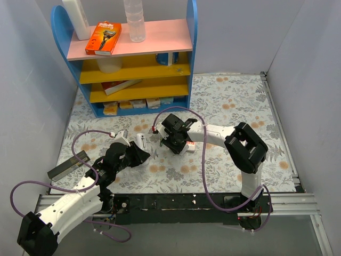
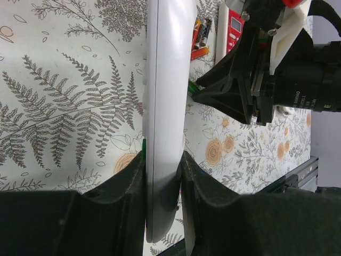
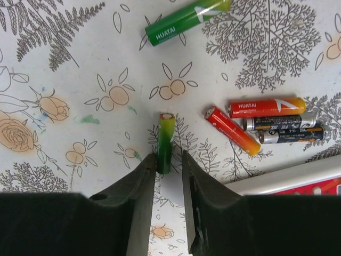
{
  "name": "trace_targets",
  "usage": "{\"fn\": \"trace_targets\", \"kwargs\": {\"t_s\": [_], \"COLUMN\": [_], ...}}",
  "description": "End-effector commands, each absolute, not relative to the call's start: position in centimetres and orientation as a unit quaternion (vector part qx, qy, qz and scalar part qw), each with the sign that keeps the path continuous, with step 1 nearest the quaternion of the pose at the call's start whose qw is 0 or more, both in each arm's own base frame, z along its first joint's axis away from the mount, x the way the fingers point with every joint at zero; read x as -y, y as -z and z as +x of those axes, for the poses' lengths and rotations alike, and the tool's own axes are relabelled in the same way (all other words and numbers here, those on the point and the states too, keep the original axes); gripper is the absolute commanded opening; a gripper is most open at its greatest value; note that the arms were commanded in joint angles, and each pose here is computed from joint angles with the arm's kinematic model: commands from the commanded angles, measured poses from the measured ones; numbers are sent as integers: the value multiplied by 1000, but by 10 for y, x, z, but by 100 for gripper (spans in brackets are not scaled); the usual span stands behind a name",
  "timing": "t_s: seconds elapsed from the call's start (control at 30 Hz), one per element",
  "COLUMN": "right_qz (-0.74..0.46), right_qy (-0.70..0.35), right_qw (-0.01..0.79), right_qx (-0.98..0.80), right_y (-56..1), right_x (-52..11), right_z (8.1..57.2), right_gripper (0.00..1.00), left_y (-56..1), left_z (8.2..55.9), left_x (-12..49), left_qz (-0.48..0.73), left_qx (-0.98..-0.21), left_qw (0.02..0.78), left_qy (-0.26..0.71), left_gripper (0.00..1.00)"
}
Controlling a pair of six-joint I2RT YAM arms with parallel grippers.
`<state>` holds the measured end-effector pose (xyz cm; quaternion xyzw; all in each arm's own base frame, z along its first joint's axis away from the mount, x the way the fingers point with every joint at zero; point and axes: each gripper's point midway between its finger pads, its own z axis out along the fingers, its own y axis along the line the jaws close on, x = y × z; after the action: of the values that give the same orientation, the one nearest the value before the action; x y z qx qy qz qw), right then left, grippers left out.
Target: Load the batteries into the remote control
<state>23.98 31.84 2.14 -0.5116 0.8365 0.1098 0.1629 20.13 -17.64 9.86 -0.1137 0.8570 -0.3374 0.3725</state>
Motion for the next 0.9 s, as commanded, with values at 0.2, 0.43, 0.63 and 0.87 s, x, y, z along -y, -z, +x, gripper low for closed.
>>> {"fn": "trace_targets", "kwargs": {"t_s": [0.2, 0.43, 0.63, 0.87], "right_qz": [-517, -509, -473, -392], "right_qy": [-82, -125, -151, -202], "right_qw": [118, 147, 197, 245], "right_qx": [-844, -839, -846, -864], "right_y": [-5, -22, -76, -148], "right_x": [-289, -308, -319, -328], "right_z": [220, 220, 226, 223], "right_gripper": [18, 2, 1, 1], "left_y": [-120, -129, -142, -148], "left_z": [205, 202, 196, 196], "left_x": [186, 193, 201, 214], "left_qz": [-91, -69, -38, -7], "left_qx": [-829, -810, -780, -765], "left_qw": [399, 414, 434, 436], "left_qy": [381, 410, 450, 475], "left_gripper": [0, 0, 0, 0]}}
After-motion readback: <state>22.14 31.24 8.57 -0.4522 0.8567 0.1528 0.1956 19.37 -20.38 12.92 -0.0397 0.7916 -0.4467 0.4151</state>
